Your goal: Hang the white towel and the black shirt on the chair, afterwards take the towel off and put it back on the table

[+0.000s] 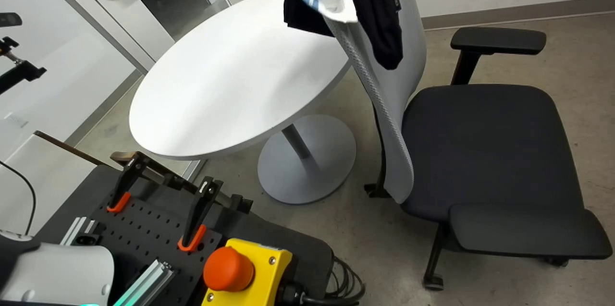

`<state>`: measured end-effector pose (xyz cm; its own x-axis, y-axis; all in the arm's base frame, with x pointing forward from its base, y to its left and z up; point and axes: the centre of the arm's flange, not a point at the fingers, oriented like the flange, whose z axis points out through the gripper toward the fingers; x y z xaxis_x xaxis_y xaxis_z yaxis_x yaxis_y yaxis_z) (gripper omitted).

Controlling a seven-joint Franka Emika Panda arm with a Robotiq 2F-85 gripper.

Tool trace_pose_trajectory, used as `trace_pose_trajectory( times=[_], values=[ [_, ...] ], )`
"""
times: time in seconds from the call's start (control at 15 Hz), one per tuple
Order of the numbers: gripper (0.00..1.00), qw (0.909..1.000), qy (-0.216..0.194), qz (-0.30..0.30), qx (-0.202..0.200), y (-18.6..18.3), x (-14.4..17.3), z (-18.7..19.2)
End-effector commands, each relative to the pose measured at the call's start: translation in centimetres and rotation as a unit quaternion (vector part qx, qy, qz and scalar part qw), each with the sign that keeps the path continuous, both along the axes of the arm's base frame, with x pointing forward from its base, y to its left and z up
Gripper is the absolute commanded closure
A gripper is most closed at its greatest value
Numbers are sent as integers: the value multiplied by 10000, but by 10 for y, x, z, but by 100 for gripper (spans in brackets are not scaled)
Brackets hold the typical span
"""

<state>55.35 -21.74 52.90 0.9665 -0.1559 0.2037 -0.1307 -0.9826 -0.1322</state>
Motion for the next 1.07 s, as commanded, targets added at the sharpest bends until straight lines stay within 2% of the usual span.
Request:
trace_pose_trajectory(
  times=[0.0,0.33,0.6,0.73,1.0],
  values=[
    [99,9984,-305,-276,395,-6,8,26],
    [99,9914,-482,-760,949,-26,9,50],
    [99,9885,-564,-953,1025,-27,13,61],
    [99,9892,-559,-883,1027,-18,14,66],
    [99,9929,-435,-411,1028,27,18,70]
  ],
)
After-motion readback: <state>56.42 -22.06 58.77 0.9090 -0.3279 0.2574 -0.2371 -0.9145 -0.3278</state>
